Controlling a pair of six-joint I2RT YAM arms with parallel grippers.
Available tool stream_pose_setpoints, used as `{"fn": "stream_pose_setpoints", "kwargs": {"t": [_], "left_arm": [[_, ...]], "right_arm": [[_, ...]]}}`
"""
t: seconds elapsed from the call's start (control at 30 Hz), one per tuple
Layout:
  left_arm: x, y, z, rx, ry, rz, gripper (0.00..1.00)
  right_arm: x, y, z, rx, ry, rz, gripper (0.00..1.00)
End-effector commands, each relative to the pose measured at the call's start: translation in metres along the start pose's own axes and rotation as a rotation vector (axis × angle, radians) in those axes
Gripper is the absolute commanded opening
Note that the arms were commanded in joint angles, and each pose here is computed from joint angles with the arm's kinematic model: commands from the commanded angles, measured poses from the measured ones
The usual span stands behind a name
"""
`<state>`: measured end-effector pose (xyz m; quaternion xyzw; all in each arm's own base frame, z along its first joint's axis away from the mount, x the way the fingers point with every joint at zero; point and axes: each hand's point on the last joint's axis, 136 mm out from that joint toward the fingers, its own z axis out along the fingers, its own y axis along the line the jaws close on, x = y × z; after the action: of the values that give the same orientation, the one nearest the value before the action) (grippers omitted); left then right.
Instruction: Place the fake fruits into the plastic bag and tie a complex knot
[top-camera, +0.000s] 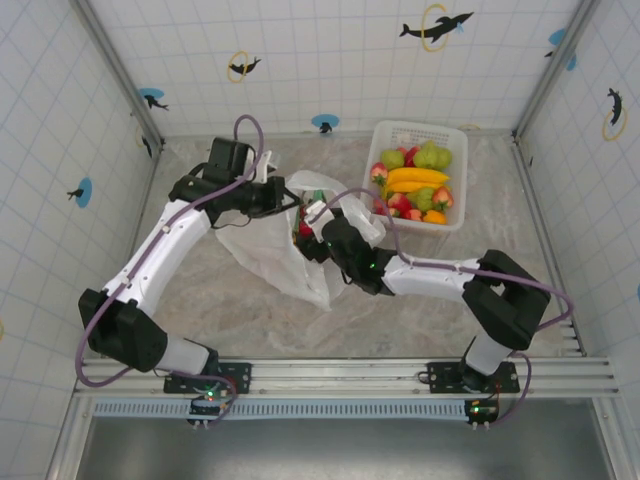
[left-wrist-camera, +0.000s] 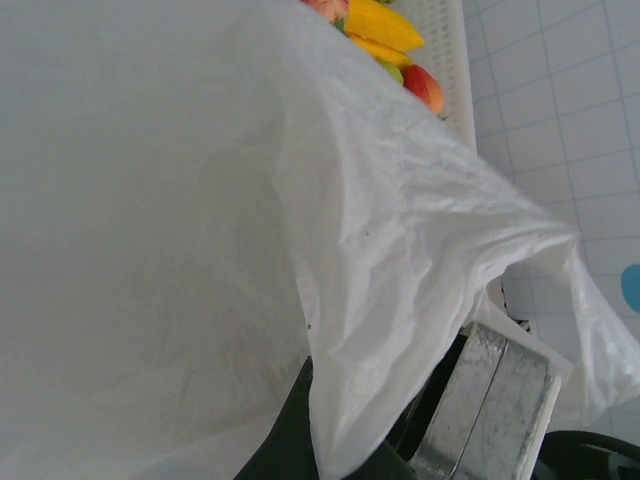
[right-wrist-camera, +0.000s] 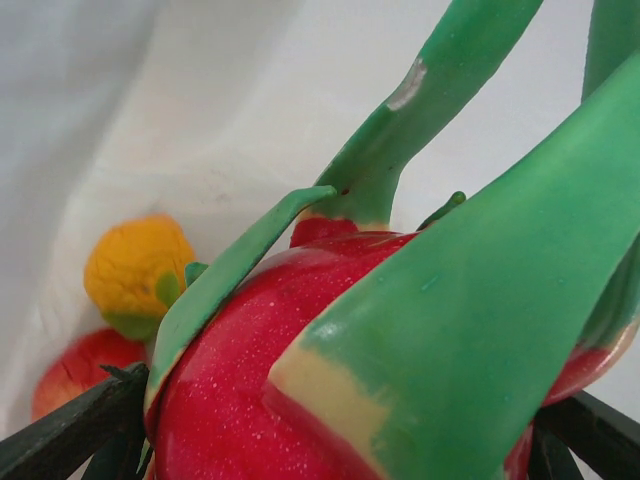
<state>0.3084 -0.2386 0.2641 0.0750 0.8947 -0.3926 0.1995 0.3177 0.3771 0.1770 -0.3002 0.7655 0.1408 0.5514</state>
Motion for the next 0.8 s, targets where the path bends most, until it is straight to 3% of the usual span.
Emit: {"fn": "stream_pose_setpoints", "kwargs": {"t": [0.0,0.13,0.53,0.77], "left_arm": [[-0.011,-0.021,-0.013,0.036,-0.05,0.021,0.0],[-0.012,-0.021,-0.012,0.032,-0.053,0.017,0.0],[-0.022,-0.005,0.005,-0.028,-0.042,0.002,0.0],[-0.025,0.0,0.013,-0.031,-0.027,0.001,0.0]], "right_arm": [[-0.019,-0.005,0.013,-0.005,-0.037,0.1,0.61],[-0.01,-0.002,0.024,-0.009,-0.001,0.103,0.63],[-0.012,-0.011,0.002,-0.005,-0.007,0.107,1.0],[-0.014,-0.017,-0.014,0.0,-0.004,0.105,1.0]]}}
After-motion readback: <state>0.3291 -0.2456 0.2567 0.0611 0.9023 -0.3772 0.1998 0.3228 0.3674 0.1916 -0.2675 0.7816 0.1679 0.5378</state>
